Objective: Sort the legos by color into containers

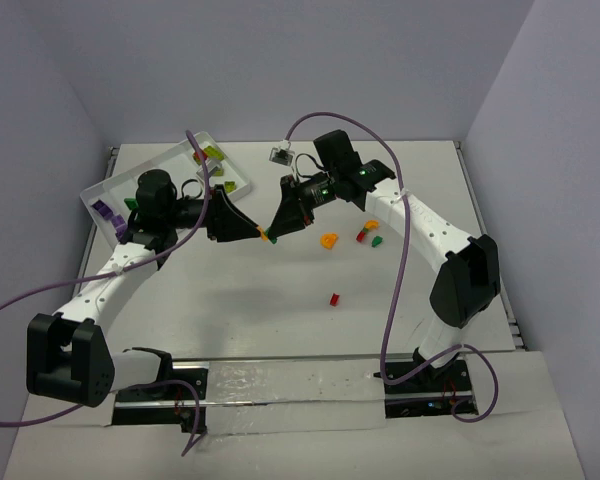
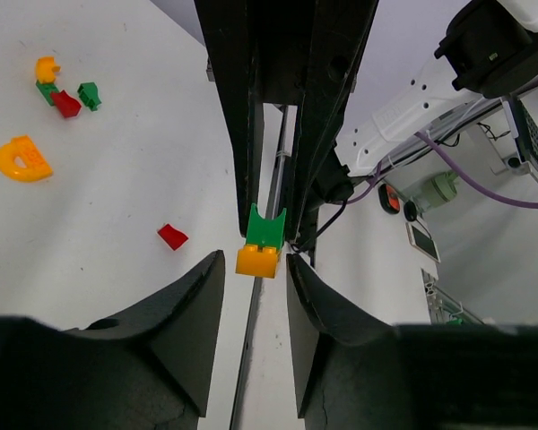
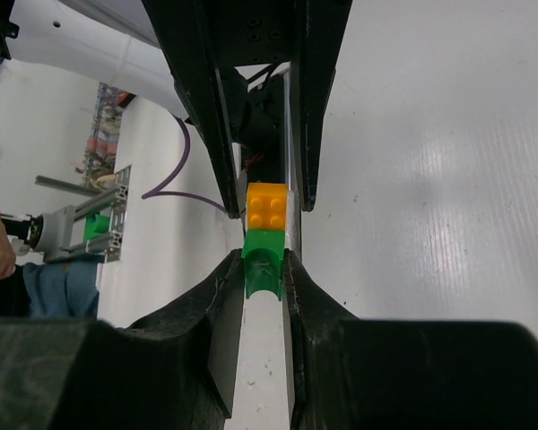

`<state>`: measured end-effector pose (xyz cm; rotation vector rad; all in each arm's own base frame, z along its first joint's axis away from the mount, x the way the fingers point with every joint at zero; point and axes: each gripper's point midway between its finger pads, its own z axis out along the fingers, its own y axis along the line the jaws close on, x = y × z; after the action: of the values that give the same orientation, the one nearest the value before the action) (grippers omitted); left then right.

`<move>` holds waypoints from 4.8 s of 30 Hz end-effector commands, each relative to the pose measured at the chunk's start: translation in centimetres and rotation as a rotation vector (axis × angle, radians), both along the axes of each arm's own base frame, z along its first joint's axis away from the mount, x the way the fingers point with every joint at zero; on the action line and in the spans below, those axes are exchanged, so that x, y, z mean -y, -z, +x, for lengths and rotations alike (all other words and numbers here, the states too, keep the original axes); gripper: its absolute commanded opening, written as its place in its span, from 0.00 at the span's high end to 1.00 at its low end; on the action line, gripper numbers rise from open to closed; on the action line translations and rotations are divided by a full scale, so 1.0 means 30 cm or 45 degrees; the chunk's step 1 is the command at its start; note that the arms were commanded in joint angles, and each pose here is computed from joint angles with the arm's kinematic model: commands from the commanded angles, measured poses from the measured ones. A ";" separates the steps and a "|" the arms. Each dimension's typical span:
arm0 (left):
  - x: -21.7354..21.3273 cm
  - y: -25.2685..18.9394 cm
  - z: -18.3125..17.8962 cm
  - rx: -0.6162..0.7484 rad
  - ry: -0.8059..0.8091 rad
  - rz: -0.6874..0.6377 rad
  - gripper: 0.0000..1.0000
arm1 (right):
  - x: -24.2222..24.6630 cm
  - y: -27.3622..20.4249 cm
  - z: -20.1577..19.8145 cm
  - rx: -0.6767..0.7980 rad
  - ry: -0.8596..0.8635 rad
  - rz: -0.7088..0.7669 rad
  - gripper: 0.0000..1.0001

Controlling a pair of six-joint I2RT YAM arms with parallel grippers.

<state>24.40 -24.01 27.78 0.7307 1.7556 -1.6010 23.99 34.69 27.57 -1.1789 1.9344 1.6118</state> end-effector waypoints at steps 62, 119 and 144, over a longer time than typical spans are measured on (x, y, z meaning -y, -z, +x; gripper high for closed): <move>-0.405 0.159 0.084 -0.059 -0.337 0.294 1.00 | 0.105 0.095 0.294 0.253 0.394 -0.220 1.00; -0.671 0.282 0.587 -0.191 -1.058 0.637 1.00 | 0.095 0.208 0.355 0.214 0.406 -0.330 1.00; -0.767 0.526 1.129 0.008 -1.399 1.090 0.71 | 0.094 0.246 0.386 0.187 0.434 -0.382 1.00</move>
<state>55.07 -2.17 10.19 0.0154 2.3055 -0.2001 34.95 31.25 19.03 -0.9621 2.2232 1.0666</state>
